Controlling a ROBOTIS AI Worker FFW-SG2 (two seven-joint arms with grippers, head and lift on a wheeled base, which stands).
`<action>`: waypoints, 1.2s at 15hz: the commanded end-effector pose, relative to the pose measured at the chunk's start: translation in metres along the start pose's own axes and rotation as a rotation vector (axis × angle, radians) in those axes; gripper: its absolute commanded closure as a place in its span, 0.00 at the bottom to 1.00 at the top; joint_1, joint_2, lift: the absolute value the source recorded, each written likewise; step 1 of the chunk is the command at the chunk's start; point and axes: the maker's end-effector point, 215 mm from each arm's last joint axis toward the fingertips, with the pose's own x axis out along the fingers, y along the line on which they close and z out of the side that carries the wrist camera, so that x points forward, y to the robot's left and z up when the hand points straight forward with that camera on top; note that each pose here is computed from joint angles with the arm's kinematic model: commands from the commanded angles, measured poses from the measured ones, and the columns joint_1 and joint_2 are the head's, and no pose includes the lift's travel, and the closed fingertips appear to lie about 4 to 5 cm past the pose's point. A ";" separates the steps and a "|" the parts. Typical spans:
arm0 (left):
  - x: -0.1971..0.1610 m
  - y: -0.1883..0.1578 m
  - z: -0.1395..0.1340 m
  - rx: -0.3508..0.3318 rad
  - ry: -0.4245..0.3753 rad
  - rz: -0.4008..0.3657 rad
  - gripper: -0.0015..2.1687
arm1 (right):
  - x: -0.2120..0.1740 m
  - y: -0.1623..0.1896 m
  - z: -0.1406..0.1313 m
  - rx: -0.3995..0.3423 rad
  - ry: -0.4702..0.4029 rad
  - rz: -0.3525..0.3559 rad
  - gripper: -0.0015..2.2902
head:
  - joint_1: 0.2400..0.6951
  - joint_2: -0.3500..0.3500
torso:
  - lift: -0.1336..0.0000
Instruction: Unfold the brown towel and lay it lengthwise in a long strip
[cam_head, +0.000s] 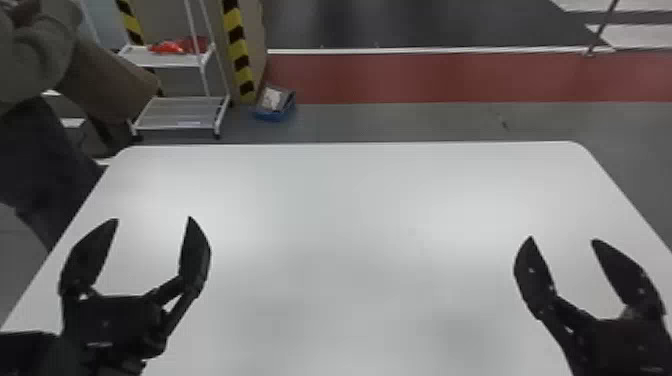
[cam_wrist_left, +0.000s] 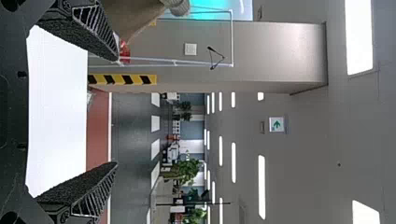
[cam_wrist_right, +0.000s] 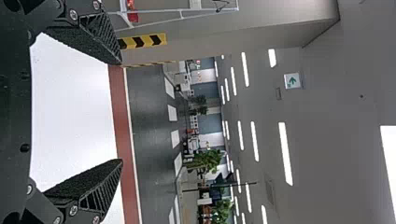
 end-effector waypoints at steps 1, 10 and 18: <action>0.000 -0.001 -0.001 0.002 0.007 -0.003 0.04 | 0.001 -0.003 -0.002 -0.006 0.004 -0.015 0.07 | 1.00 0.54 | 0.08; 0.001 -0.003 -0.013 0.021 0.066 -0.006 0.04 | 0.002 -0.004 -0.011 -0.005 0.023 -0.016 0.07 | 1.00 0.53 | 0.08; 0.000 -0.004 -0.013 0.019 0.067 -0.008 0.04 | 0.000 -0.005 -0.011 0.001 0.025 -0.018 0.06 | 1.00 0.53 | 0.08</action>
